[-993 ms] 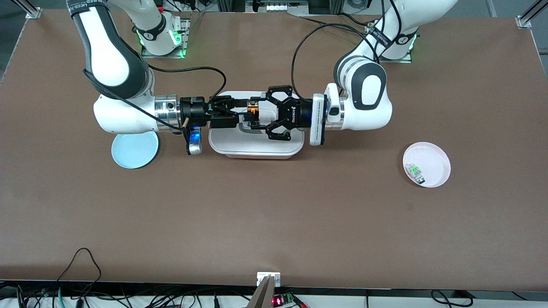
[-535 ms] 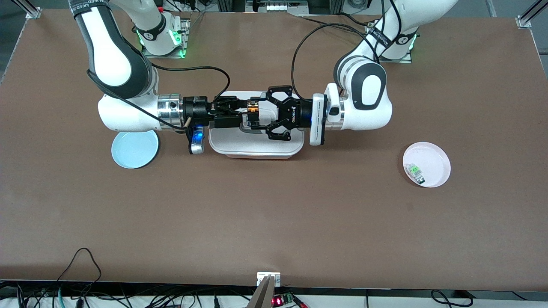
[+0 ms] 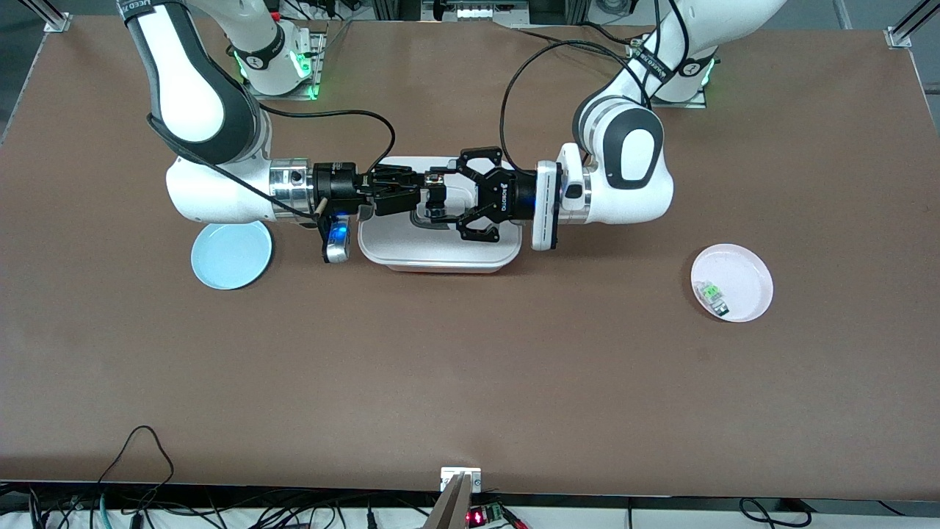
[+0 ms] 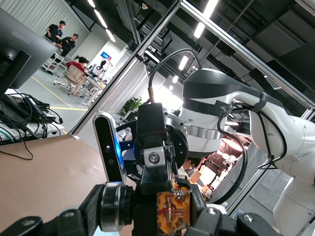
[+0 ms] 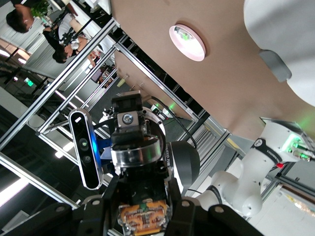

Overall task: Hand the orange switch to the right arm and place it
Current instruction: 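Grasp the orange switch with the right gripper from the left gripper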

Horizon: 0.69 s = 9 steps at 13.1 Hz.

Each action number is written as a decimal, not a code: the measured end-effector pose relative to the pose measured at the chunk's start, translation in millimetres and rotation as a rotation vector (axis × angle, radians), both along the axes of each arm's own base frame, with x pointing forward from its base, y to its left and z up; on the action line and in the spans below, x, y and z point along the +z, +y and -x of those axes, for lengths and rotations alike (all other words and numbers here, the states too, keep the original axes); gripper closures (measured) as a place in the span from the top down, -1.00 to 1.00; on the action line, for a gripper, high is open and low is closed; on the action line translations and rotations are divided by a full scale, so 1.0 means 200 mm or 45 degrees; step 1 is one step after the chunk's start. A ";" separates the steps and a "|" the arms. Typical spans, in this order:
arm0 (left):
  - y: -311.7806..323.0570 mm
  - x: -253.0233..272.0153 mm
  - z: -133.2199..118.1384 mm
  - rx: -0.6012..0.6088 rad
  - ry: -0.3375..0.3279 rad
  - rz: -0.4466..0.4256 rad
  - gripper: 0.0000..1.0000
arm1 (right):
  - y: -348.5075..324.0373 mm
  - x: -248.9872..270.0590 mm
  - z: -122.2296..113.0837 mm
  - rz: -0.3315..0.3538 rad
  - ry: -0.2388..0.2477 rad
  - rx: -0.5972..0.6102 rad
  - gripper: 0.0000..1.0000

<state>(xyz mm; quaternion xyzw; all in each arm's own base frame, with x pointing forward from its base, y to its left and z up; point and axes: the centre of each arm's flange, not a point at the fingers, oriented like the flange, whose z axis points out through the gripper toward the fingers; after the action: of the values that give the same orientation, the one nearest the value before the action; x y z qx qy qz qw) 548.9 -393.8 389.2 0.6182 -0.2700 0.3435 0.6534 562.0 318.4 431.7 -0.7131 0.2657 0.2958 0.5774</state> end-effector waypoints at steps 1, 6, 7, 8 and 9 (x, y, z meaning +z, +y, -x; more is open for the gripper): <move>0.00 0.00 0.00 0.001 -0.001 0.000 0.44 | 0.00 0.00 0.00 -0.001 -0.005 0.000 -0.15; 0.00 0.00 0.00 0.002 -0.001 -0.001 0.44 | 0.00 0.00 0.00 -0.001 -0.009 0.000 -0.15; 0.00 0.00 0.00 0.003 -0.002 -0.003 0.45 | 0.00 0.00 0.00 -0.002 -0.014 -0.001 -0.15; 0.00 0.00 0.00 0.007 -0.003 -0.006 0.57 | 0.00 0.00 0.00 -0.002 -0.021 0.000 -0.15; 0.01 0.00 -0.01 0.012 -0.004 -0.009 0.78 | 0.00 0.00 0.00 -0.003 -0.026 0.000 -0.15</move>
<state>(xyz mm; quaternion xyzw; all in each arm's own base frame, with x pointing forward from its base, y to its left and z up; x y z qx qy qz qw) 550.6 -392.7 389.8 0.6213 -0.2691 0.3466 0.6492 562.1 318.6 431.4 -0.7155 0.2594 0.2887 0.5808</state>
